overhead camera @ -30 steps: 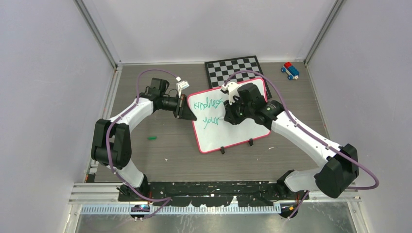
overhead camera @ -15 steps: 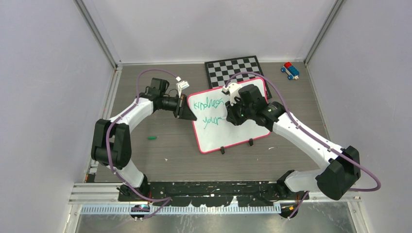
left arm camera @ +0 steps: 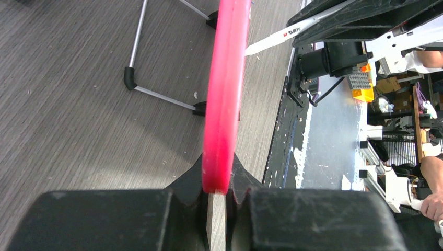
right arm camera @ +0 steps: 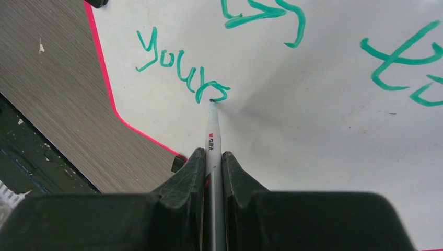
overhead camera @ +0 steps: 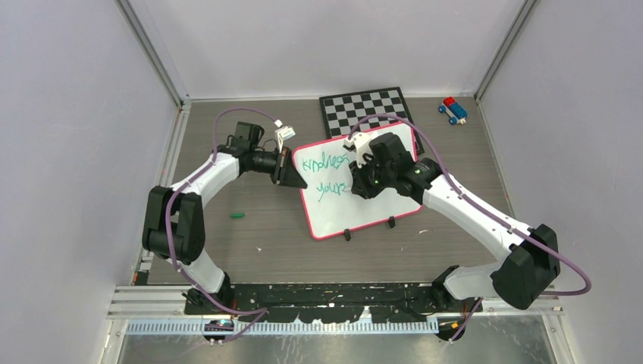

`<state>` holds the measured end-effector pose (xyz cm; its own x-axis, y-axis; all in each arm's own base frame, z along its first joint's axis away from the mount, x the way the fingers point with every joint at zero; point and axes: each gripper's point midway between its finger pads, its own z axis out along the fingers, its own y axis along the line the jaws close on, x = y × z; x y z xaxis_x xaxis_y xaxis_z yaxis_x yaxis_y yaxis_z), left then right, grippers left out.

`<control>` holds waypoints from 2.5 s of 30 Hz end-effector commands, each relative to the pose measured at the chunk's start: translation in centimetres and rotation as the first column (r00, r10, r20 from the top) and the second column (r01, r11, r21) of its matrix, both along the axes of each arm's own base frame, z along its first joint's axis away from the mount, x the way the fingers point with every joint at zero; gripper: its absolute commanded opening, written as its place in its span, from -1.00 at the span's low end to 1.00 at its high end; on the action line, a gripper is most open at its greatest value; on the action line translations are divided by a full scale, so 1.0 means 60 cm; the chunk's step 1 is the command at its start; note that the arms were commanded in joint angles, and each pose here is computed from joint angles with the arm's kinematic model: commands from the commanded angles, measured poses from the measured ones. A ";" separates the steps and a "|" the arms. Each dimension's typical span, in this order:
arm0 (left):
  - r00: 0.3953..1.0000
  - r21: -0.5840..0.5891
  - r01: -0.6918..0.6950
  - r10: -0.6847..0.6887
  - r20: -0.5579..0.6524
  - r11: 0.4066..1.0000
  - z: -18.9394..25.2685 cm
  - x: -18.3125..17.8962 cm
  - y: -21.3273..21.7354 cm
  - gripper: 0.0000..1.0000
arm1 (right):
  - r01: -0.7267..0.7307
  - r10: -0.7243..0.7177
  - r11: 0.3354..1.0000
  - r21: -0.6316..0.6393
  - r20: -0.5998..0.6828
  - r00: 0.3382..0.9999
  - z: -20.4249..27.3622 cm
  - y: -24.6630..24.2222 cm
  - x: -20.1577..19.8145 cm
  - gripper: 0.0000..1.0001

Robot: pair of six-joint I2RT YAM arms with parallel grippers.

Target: Write a sentence on the whiteboard

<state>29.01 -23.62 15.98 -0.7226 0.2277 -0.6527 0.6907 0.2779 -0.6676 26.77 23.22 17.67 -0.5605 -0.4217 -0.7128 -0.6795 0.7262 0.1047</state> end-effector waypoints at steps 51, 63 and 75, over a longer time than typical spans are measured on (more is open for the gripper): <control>0.999 -0.004 0.004 -0.003 0.049 1.000 0.010 -0.001 -0.001 -1.00 | 0.069 -0.072 0.997 0.037 0.088 0.994 0.053 -0.012 0.050 -1.00; 0.999 -0.003 0.006 -0.006 0.048 1.000 0.007 0.000 -0.001 -1.00 | 0.046 -0.047 0.999 0.012 0.057 0.997 0.026 -0.014 0.033 -1.00; 0.999 -0.003 0.009 -0.009 0.045 1.000 0.006 -0.001 -0.002 -1.00 | 0.042 -0.041 0.999 -0.017 0.048 0.998 0.016 -0.031 0.017 -1.00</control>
<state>28.90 -23.58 16.00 -0.7187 0.2252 -0.6578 0.6945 0.2776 -0.6637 27.34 22.03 17.84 -0.5791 -0.4067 -0.7065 -0.6547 0.7485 0.1058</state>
